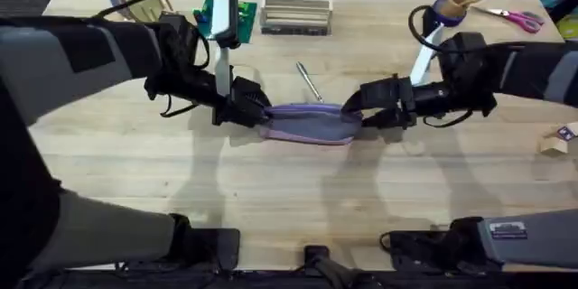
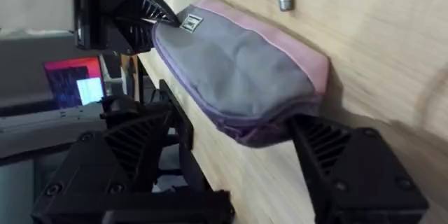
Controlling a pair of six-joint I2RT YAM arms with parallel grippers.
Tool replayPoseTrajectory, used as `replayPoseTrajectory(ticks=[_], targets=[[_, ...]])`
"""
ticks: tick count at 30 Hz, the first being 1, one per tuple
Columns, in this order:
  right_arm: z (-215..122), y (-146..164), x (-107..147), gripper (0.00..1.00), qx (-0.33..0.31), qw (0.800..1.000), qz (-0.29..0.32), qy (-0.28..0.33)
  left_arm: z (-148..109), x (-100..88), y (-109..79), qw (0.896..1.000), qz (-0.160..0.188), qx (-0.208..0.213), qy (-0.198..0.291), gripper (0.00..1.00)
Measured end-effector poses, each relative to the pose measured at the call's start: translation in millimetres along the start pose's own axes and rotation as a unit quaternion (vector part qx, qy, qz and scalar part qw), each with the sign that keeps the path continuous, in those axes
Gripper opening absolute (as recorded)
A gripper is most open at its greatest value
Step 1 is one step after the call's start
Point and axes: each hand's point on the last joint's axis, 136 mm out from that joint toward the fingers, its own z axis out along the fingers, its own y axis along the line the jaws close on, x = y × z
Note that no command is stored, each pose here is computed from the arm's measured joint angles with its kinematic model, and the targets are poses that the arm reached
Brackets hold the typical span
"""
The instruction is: Unzip the bag, pick up the pens from the table one at a time and place them inside, then zip the bag closed.
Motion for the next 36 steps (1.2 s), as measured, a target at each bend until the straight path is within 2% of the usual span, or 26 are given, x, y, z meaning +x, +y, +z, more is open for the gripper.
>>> replayPoseTrajectory(ticks=[20,27,36], targets=[[4.3,14.6,-1.3,0.985,-0.035,0.999,-0.006,0.002,0.0,0.0,0.0,1.000,0.000,0.000,0.000,0.042],[3.9,15.7,-1.5,0.856,-0.039,0.999,-0.005,0.001,0.0,0.0,0.0,1.000,0.000,0.000,0.000,0.042],[-8.6,14.4,-2.8,0.469,-0.054,0.998,0.033,-0.012,0.0,0.1,0.0,1.000,0.000,0.000,0.000,0.042]])
